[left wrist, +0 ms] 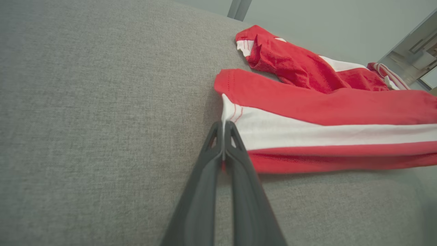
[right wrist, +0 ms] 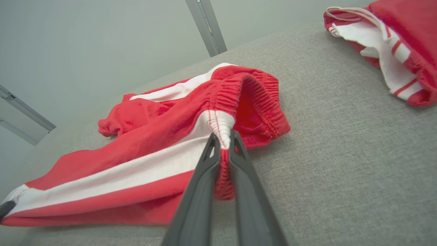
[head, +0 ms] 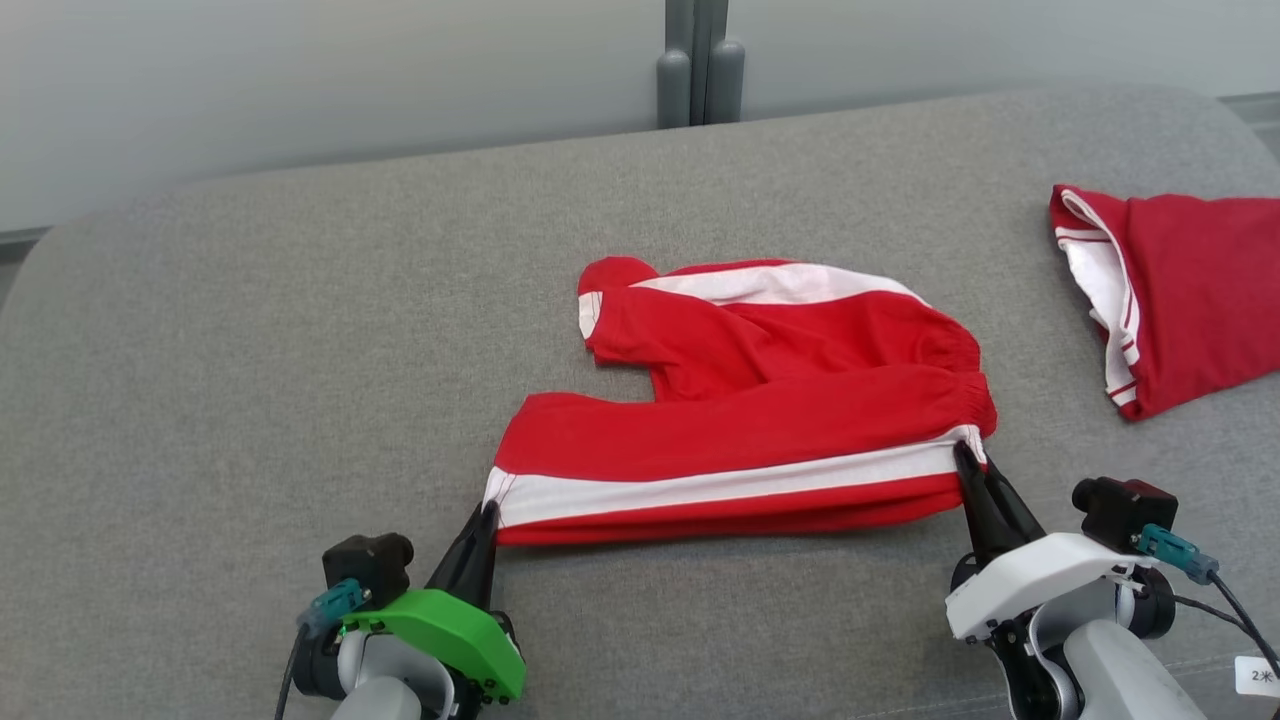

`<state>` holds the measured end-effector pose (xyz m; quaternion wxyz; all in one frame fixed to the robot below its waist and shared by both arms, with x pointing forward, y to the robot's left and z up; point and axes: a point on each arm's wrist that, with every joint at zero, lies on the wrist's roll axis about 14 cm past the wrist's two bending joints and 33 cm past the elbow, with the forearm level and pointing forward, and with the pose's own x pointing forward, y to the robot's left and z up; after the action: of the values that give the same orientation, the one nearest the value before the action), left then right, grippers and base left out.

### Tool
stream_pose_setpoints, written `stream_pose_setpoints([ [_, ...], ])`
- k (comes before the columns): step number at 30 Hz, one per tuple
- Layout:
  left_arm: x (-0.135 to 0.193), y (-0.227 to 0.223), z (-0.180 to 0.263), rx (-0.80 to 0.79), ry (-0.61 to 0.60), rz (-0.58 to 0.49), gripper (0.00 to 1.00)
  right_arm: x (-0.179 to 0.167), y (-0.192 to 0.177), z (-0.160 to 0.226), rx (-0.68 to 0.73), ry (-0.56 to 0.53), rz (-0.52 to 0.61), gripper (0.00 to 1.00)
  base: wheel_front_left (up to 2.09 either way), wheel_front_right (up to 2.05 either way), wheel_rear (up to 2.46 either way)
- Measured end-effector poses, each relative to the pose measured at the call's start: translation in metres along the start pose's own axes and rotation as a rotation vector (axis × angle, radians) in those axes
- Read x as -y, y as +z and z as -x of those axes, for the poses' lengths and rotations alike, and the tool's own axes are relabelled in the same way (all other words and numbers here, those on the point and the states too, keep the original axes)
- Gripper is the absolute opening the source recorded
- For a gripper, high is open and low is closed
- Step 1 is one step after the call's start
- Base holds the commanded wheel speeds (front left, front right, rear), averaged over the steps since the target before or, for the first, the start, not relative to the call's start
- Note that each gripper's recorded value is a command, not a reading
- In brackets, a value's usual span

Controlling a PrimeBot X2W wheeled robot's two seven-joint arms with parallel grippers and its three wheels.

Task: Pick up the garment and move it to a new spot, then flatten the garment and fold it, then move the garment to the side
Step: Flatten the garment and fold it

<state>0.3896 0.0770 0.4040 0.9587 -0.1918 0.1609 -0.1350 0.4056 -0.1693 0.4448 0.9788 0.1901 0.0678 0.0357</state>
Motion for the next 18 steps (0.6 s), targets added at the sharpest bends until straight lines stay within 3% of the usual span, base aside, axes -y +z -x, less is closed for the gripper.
stream_pose_setpoints([
  [5, 0.005, 0.033, 0.011, 0.105, -0.013, -0.019, 0.0, -0.015, 0.025, 0.013, 0.079, 0.043, 0.009, 0.0, 0.0, 0.0, 0.0],
  [9, 0.011, 0.089, 0.008, 0.232, -0.061, -0.131, 0.0, -0.03, 0.058, 0.005, 0.156, 0.104, 0.04, 0.0, 0.0, 0.0, 0.0],
  [15, 0.031, 0.235, -0.021, 0.482, -0.134, -0.41, 0.0, -0.084, 0.175, -0.056, 0.372, 0.275, 0.241, 0.0, 0.0, 0.0, 0.0],
  [18, 0.028, 0.273, -0.039, 0.509, -0.118, -0.508, 0.0, -0.096, 0.209, -0.087, 0.411, 0.292, 0.325, 0.0, 0.0, 0.0, 0.0],
])
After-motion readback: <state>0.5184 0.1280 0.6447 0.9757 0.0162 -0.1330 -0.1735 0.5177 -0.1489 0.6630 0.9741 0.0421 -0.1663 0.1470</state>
